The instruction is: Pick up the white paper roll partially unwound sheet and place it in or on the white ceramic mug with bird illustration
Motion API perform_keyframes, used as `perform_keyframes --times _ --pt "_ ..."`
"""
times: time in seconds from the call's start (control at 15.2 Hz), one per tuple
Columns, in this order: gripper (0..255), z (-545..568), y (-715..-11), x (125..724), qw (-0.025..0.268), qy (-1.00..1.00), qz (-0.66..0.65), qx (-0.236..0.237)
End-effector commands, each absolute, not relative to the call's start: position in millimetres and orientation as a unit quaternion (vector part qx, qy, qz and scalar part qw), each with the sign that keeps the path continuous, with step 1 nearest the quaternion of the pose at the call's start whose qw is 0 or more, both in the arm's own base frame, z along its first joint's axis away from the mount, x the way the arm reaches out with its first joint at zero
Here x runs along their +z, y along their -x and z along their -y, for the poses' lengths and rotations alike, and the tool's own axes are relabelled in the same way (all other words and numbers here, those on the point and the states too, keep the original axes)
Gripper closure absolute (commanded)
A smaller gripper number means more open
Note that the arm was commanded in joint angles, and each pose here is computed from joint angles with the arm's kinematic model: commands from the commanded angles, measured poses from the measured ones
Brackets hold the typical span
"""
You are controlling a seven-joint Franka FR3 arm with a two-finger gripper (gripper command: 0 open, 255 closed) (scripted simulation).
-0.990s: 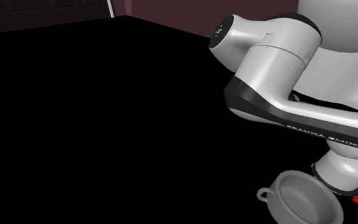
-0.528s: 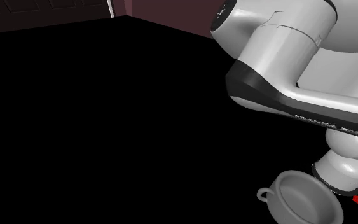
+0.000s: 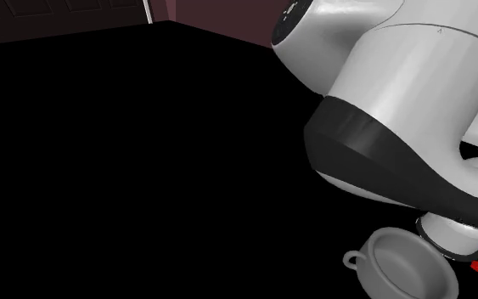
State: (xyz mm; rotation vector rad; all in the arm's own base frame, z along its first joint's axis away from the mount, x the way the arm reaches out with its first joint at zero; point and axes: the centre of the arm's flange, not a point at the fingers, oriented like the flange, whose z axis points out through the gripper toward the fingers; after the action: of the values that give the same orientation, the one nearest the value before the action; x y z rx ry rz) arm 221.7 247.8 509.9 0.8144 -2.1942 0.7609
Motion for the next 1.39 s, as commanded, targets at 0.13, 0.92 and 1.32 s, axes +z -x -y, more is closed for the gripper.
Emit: perform_keyframes --times 0.13,0.92,1.32 --pt "255 -292 -193 517 0.335 -0.312 0.84 0.291" --pt "255 -405 -122 527 0.335 -0.312 0.84 0.291" --pt "255 -405 -122 495 0.335 -0.312 0.84 0.291"
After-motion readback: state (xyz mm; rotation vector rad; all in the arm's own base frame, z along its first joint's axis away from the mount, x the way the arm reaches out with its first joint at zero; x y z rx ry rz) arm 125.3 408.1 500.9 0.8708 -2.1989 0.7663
